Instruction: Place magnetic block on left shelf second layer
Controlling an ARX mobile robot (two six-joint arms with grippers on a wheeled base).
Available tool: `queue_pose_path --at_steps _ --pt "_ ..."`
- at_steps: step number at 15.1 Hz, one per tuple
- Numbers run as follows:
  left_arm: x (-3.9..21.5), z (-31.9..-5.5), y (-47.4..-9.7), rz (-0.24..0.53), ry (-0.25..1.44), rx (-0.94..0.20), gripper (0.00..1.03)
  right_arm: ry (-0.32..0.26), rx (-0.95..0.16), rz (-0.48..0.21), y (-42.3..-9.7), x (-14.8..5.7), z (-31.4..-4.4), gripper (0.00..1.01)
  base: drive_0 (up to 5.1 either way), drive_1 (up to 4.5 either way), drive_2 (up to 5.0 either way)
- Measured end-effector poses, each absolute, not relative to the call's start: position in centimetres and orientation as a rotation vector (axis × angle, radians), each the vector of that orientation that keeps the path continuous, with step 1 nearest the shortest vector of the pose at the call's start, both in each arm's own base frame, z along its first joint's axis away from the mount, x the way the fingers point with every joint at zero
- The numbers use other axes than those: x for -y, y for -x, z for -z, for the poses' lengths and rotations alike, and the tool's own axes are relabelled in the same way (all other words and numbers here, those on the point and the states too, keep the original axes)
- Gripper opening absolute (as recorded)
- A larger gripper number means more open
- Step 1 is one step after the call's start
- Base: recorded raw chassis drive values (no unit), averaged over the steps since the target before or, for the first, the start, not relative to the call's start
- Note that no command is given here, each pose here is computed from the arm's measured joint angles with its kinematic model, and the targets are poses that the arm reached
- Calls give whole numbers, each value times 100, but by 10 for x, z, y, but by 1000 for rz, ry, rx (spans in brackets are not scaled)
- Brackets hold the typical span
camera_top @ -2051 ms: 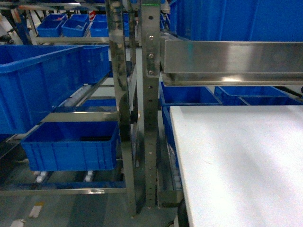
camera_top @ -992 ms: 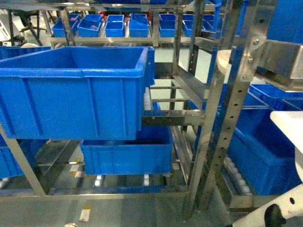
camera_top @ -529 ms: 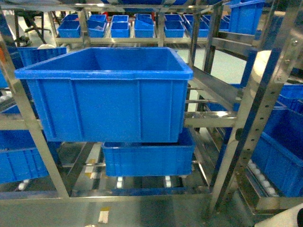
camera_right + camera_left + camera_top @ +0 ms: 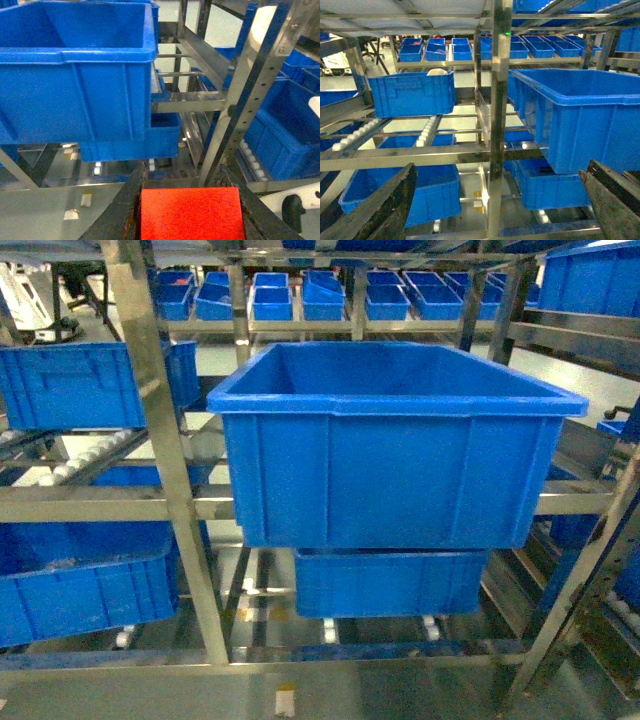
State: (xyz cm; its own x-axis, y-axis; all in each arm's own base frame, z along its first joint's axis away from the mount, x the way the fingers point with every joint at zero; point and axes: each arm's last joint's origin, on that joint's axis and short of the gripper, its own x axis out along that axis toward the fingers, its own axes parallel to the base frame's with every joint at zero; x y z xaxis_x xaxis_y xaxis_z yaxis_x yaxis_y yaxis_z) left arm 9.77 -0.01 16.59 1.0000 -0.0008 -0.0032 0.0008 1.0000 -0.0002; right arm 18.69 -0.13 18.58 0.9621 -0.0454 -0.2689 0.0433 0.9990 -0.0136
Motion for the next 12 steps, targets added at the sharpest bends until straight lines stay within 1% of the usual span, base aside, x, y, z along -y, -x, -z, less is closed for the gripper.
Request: queue_pose_path --at_steps 7,9,10,11,12 --pt "0 -166 -98 1 0 -4 98 8 -270 45 -187 1 -186 33 -489 256 256" --pt "0 -166 -98 -1 0 0 98 8 -276 45 -187 1 -186 33 0 0 0" --pt "0 -165 -98 -6 1 -12 98 8 -264 29 -187 0 -187 33 0 0 0" --pt "0 -166 -98 -2 0 2 98 7 -270 27 -187 0 -186 33 0 0 0" --pt "0 -166 -98 -1 0 -5 98 8 -281 37 -187 0 -185 33 -13 402 -428"
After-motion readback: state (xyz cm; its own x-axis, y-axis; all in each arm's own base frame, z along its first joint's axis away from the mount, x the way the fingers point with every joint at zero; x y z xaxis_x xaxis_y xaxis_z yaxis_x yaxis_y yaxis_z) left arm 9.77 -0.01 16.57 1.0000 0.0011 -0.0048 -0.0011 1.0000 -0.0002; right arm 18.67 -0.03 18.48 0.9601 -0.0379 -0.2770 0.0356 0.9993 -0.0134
